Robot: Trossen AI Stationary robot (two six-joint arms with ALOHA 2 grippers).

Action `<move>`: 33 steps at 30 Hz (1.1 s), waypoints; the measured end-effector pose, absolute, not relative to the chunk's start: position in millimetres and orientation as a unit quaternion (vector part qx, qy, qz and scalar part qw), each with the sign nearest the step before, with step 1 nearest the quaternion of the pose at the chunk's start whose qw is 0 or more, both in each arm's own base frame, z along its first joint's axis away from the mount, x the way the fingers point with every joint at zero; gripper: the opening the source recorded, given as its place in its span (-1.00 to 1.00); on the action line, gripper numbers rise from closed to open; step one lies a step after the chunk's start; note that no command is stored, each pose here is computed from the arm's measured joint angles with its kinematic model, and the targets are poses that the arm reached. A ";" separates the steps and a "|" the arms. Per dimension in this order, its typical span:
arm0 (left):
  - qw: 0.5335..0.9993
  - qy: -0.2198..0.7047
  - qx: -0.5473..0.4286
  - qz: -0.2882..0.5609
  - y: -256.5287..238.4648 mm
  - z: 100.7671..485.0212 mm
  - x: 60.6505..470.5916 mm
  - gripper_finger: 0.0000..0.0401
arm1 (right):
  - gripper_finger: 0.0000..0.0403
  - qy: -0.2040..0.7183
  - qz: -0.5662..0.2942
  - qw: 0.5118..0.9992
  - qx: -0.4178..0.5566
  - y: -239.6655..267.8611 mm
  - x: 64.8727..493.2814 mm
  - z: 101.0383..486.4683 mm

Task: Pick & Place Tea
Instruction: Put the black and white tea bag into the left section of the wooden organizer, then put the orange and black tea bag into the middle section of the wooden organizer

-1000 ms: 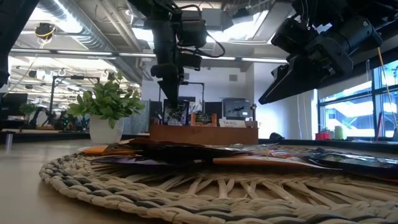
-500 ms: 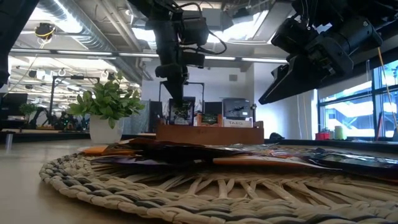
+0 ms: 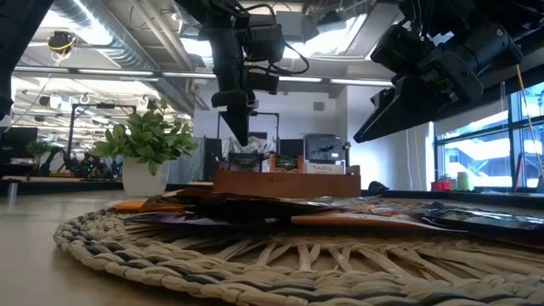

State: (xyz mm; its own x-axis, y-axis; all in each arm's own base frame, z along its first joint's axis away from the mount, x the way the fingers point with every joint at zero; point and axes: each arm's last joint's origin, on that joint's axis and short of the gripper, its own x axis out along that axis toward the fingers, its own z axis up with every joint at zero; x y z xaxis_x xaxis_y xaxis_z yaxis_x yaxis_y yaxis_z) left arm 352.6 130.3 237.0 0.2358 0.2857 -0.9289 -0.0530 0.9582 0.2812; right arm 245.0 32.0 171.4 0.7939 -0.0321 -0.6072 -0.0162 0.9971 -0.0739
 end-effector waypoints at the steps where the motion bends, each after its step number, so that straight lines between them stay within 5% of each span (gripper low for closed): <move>1: 0.780 0.609 0.096 0.109 130.3 237.0 352.6 -0.68 | -0.08 0.321 -0.004 0.946 -0.038 32.0 245.0 171.3; 11: 0.769 0.614 0.116 0.137 130.1 247.2 348.4 -0.57 | -0.08 0.321 -0.004 0.946 -0.038 32.0 245.0 171.4; 18: 0.820 0.546 0.065 0.160 117.8 292.3 333.6 -0.57 | -0.08 0.323 -0.004 0.946 -0.038 31.9 244.8 171.1; 22: 0.857 0.504 -0.011 0.103 95.7 309.4 323.9 -0.57 | -0.08 0.323 -0.004 0.946 -0.038 31.9 244.8 171.1; 33: 0.883 0.464 -0.069 -0.007 2.4 263.9 337.3 -0.57 | -0.08 0.321 -0.007 0.947 -0.026 32.0 245.0 171.4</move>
State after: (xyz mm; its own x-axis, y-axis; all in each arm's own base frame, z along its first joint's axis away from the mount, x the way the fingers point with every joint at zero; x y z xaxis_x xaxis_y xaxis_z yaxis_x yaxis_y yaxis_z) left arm 337.3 2.4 263.9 0.5693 -0.0769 -0.8185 -0.0509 0.9904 -0.1285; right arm 245.0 32.0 171.4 0.7942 -0.0311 -0.6068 -0.0028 0.9985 -0.0548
